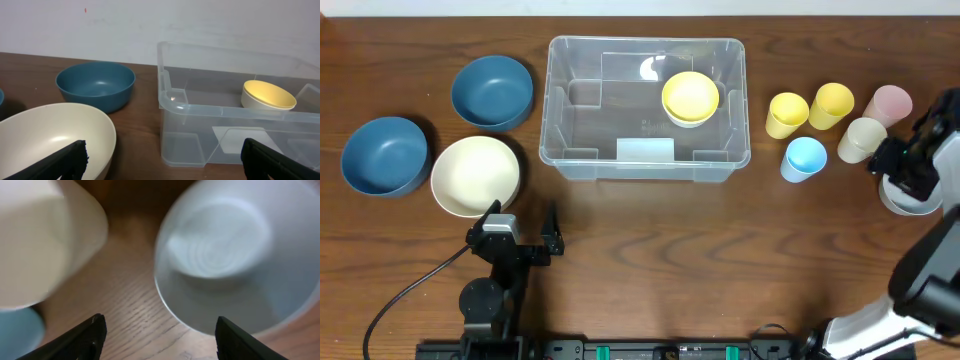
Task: Pack container
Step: 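Move the right gripper to the light-grey bowl and grasp its rim, then carry the light-grey bowl into the container and stack it on the yellow bowl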
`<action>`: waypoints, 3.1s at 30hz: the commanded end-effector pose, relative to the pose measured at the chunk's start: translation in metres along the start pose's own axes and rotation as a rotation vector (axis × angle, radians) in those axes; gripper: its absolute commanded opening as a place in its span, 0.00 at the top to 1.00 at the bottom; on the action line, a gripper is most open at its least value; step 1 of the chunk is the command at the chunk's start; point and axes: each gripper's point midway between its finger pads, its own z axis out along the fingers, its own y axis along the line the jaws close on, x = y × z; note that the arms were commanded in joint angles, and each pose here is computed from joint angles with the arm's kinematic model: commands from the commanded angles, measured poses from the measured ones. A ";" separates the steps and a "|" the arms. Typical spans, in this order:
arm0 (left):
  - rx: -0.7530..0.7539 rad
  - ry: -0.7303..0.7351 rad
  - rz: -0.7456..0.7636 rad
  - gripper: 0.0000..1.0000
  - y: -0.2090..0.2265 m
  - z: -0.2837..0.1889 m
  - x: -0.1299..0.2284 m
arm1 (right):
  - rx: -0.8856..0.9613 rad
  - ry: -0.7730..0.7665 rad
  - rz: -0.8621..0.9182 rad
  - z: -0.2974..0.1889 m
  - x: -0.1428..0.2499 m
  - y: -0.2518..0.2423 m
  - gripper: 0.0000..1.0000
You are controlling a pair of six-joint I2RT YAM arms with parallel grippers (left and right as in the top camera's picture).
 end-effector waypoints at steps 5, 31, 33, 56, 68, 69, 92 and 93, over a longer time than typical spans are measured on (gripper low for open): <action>-0.005 0.046 0.008 0.02 0.002 0.001 0.016 | 0.008 0.126 -0.028 0.039 0.019 0.003 0.33; -0.005 0.046 0.008 0.02 0.002 0.001 0.016 | -0.041 0.250 -0.037 0.027 0.058 0.045 0.99; -0.004 0.046 0.009 0.02 0.002 0.001 0.016 | -0.044 0.240 -0.048 0.020 0.058 0.048 0.99; -0.005 0.046 0.008 0.02 0.002 0.001 0.016 | -0.376 -0.306 -0.455 -0.237 0.096 0.148 0.99; -0.005 0.046 0.008 0.02 0.002 0.001 0.016 | -0.287 -0.542 -0.873 -0.286 0.140 0.290 0.99; -0.005 0.046 0.008 0.02 0.002 0.001 0.016 | -0.272 -0.553 -0.900 -0.283 0.138 0.301 0.99; -0.005 0.046 0.008 0.02 0.002 0.001 0.016 | -0.151 -0.477 -1.107 -0.118 0.112 0.426 0.99; -0.005 0.046 0.008 0.02 0.002 0.001 0.016 | -0.151 -0.469 -1.107 -0.111 0.111 0.428 0.99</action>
